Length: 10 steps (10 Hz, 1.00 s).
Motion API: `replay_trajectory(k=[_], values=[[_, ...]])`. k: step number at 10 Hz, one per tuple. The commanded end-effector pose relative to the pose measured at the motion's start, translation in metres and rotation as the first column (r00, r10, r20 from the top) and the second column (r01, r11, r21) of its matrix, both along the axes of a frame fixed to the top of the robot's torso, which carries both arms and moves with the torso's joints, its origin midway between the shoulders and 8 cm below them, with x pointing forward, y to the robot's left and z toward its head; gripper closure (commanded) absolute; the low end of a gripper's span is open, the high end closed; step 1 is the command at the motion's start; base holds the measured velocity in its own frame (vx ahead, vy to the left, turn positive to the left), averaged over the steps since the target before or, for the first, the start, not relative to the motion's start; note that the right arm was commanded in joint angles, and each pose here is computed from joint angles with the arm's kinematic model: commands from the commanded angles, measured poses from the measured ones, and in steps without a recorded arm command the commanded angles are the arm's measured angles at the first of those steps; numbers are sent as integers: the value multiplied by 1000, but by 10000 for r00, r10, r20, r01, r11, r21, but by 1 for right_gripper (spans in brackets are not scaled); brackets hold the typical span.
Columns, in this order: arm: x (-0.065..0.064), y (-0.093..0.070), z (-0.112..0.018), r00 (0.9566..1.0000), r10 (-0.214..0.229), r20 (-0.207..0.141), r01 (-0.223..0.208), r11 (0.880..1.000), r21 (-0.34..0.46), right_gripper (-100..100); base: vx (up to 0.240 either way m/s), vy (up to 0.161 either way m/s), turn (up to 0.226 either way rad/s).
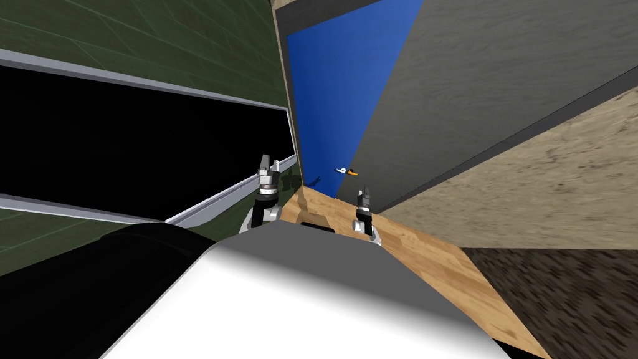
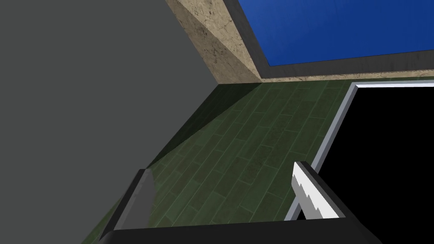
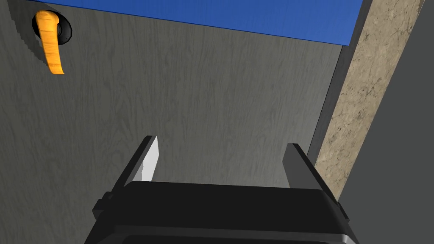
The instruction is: Pull the door open
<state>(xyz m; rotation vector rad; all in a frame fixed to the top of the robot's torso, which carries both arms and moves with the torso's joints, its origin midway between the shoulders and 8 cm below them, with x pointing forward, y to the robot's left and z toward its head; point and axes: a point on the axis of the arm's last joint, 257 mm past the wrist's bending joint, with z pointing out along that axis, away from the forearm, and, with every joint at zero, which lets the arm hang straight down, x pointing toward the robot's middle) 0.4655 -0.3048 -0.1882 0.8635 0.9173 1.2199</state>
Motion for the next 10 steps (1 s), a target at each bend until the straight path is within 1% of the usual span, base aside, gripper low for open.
replay_trajectory(k=[1,5,7,8,10], values=[[3,-5,-14,9996,-69,-269,71,9999,86,-100,98,0,11],[10,-18,-43,9969,-236,-753,257,9993,266,-100,97,4,12],[12,-24,-60,9940,-331,-1043,371,9987,363,-100,101,-4,13],[12,-24,-60,9940,-331,-1043,371,9987,363,-100,65,1,4],[14,-31,-74,9907,-424,-1292,486,9978,456,-100,66,1,8]])
